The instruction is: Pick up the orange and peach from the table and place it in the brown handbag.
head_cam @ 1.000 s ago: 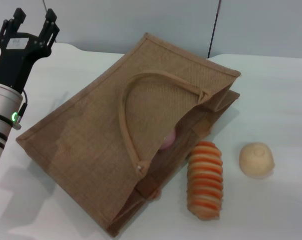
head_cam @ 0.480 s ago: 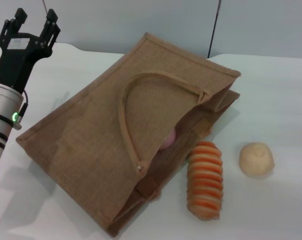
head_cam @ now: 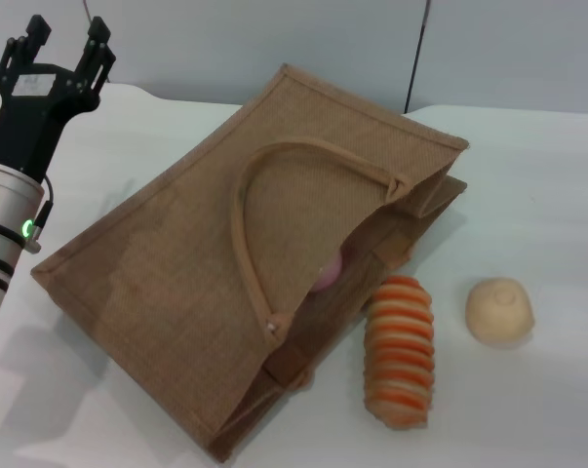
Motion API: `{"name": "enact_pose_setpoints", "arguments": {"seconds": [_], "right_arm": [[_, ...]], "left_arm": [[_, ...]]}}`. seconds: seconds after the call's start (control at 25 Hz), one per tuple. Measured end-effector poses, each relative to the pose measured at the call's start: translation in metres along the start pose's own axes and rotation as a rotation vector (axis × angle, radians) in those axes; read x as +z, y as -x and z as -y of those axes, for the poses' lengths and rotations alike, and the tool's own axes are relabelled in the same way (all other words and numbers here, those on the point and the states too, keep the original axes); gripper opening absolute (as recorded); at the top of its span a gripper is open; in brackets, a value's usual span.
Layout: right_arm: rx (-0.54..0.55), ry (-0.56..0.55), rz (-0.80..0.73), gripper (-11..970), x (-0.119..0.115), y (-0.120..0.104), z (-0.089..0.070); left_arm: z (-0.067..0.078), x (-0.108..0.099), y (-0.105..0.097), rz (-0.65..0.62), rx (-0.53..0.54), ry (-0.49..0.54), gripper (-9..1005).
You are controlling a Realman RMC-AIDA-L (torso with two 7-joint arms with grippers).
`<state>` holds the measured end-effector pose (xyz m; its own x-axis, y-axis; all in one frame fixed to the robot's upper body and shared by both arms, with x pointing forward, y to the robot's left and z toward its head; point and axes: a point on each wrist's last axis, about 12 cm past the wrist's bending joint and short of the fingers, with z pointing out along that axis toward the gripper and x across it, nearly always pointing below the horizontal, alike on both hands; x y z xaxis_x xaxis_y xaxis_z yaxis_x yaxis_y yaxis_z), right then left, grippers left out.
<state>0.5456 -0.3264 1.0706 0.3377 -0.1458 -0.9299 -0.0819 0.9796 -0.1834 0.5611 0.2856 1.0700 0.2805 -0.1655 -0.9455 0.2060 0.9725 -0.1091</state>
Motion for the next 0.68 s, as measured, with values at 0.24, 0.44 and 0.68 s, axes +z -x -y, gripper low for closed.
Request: {"name": "enact_pose_setpoints", "arguments": {"seconds": [0.24,0.44,0.68], "right_arm": [[0.0,0.0,0.0,775,0.0,0.0,0.0],[0.0,0.0,0.0,775,0.0,0.0,0.0],[0.0,0.0,0.0,775,0.0,0.0,0.0]], "left_arm": [[0.0,-0.0002,0.0002,0.002,0.0,0.0,740],[0.0009,-0.0009,-0.0006,-0.001,-0.01,0.003,740],[0.0004,-0.0009,-0.0004,0.0,-0.01,0.005,740]]}}
